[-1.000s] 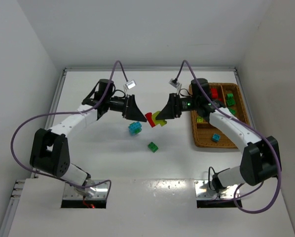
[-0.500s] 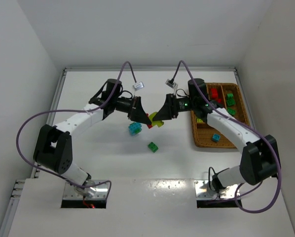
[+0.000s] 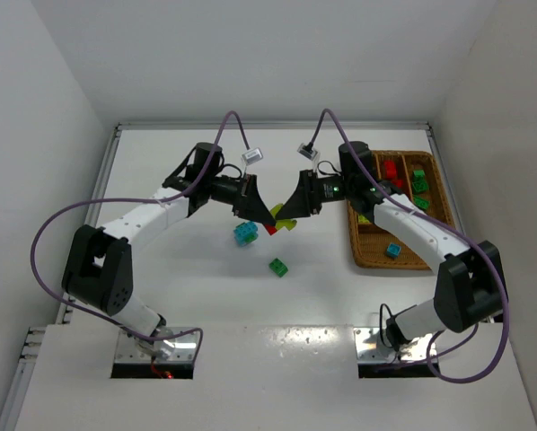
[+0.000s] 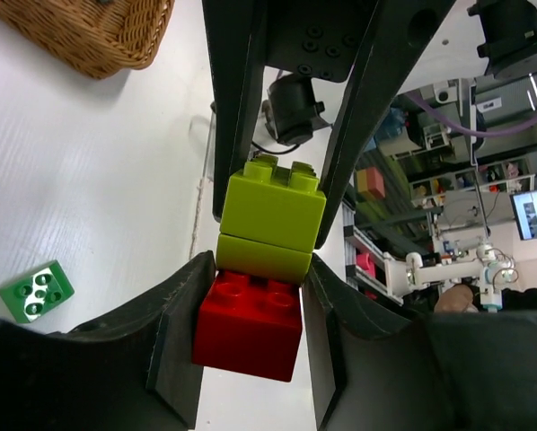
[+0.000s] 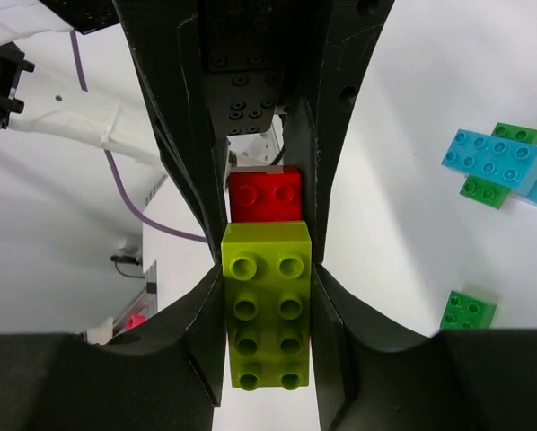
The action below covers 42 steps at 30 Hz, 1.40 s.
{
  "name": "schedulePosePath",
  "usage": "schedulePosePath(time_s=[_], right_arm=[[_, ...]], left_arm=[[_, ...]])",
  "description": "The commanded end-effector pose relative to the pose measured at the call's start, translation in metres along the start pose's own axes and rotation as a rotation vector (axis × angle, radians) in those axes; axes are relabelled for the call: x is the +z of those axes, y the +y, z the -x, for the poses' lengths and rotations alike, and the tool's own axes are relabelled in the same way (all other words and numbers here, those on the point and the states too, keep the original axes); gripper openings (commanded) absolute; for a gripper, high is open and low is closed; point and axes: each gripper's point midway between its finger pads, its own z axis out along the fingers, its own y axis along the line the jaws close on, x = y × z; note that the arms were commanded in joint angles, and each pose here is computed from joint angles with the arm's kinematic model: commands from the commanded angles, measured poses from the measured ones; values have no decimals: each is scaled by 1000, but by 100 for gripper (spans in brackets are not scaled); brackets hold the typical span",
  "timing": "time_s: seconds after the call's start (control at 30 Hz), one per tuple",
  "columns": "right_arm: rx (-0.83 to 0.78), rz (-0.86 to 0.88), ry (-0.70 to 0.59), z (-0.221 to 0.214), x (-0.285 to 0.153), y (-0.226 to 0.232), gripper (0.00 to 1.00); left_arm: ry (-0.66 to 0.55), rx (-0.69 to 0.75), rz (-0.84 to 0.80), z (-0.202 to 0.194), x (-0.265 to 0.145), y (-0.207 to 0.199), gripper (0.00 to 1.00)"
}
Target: Sort the legos into containers by color
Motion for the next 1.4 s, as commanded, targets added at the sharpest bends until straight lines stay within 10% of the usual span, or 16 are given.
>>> schedulePosePath(time_s=[0.0,0.47,0.7,1.0,1.17,1.37], right_arm=[[-61,19,-26,15,-3,12,26],[55,-294,-184,28,-68,-53,26],[335,-1235,-494,27,-203,-170,26],[386,-1439,-398,33,-232,-248,39],[385,-1529,-388,45,-242,-274,67],[339,-1505,-458,75,-249,-249,68]], left_arm=[[-31,116,-9,20,-1,-9,5],[-100,49,87,27,-17,16,0],[-125,8,147,31,-17,29,0],[-132,-37,198,29,-17,44,0],[-130,-46,200,27,-17,44,0],[-135,-39,192,31,-20,42,0]])
